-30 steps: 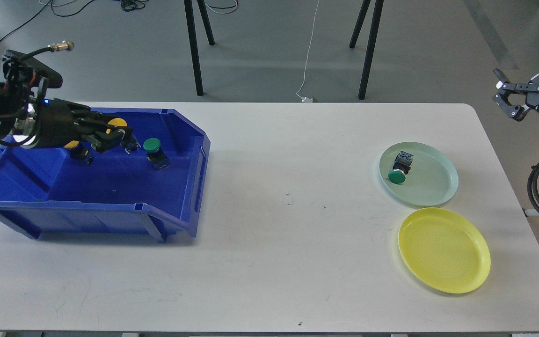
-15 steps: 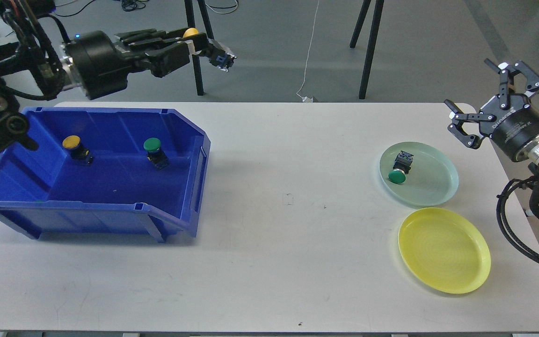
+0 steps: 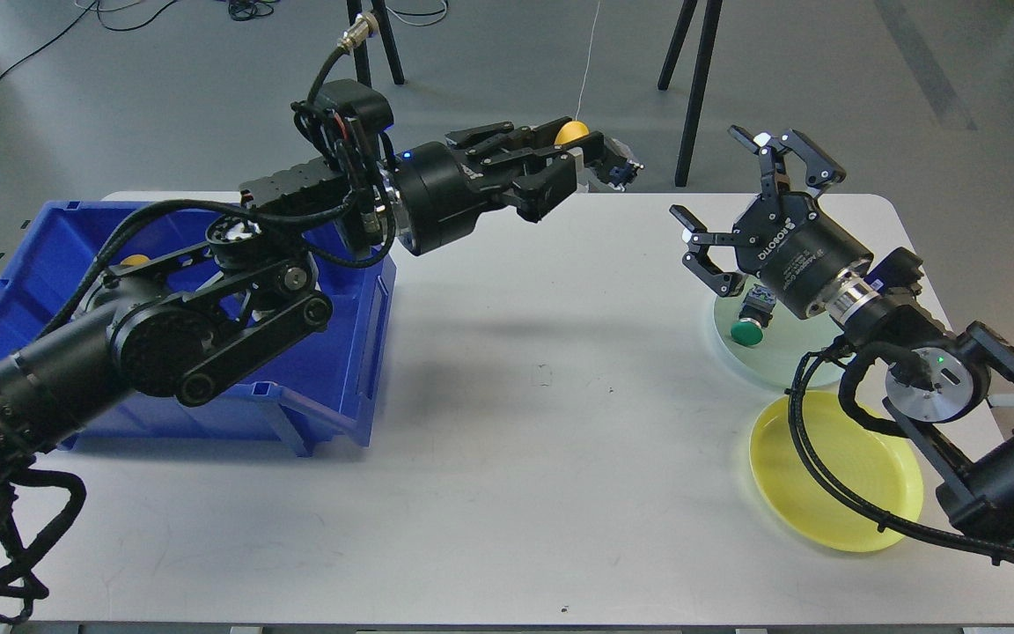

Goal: Pass button and place on color plate
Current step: 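Lift the yellow button and carry it toward the right gripper, then grasp the yellow button with the right gripper, release with left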

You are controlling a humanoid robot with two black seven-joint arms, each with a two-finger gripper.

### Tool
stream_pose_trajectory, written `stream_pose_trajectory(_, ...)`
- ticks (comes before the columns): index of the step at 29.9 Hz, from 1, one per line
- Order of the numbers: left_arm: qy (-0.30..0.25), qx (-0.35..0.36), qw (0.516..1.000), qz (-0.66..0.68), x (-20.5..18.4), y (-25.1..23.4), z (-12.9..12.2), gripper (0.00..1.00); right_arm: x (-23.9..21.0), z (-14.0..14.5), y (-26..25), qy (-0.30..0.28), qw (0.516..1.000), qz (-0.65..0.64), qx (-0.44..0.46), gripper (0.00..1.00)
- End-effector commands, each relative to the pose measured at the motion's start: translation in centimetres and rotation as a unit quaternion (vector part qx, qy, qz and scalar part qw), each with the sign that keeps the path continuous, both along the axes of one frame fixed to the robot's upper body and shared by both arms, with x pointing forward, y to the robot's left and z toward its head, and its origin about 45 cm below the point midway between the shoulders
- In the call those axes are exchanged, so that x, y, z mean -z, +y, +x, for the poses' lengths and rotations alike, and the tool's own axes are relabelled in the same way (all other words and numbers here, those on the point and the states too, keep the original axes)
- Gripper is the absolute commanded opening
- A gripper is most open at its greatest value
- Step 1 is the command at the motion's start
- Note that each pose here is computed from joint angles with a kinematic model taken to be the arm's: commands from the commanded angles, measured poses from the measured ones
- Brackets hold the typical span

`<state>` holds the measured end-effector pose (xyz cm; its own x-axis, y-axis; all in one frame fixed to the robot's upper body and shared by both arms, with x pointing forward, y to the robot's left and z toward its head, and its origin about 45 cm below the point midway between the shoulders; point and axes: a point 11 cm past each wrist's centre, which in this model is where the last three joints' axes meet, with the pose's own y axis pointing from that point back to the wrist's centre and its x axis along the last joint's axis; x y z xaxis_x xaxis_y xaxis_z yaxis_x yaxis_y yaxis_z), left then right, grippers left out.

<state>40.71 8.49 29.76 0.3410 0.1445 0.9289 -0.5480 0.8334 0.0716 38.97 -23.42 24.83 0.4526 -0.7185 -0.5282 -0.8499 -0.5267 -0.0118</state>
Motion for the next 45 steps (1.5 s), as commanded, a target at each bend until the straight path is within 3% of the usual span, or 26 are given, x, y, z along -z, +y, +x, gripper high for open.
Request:
stream_pose_trajectory(1,0.004,-0.001,1.0,0.002,0.4,-0.5,0.0,0.28,-0.1,0.0,1.3,-0.012,1.0,-0.002,-0.009,0.89)
stream_pose_trajectory(5,0.004,-0.001,1.0,0.002,0.4,-0.5,0.0,0.28,0.0,-0.1,2.0,-0.012,1.0,0.006,-0.016,0.82)
stream_pose_trajectory(16,0.005,-0.001,1.0,0.001,0.4,-0.5,0.0,0.28,0.5,-0.5,4.6,-0.01,0.999,0.011,-0.046,0.78)
stream_pose_trajectory(27,0.007,0.0,1.0,0.003,0.5,-0.5,-0.1,0.28,0.2,-0.7,5.3,-0.018,0.998,0.015,-0.059,0.26)
stream_pose_trajectory(34,0.009,0.002,1.0,0.005,0.5,-0.5,-0.1,0.31,0.1,-0.6,5.2,-0.019,0.998,0.015,-0.058,0.19)
stream_pose_trajectory(36,0.013,0.005,1.0,0.008,0.6,-0.6,-0.2,0.4,0.1,-0.6,5.2,-0.019,0.998,0.014,-0.058,0.2)
stream_pose_trajectory(40,0.016,0.006,1.0,0.003,0.6,-0.7,-0.3,0.75,0.1,-0.6,5.1,-0.019,0.998,0.014,-0.057,0.2)
stream_pose_trajectory(45,0.019,0.008,1.0,-0.015,0.0,-0.9,-0.2,0.88,0.2,-0.7,3.9,-0.018,0.999,0.006,-0.048,0.2)
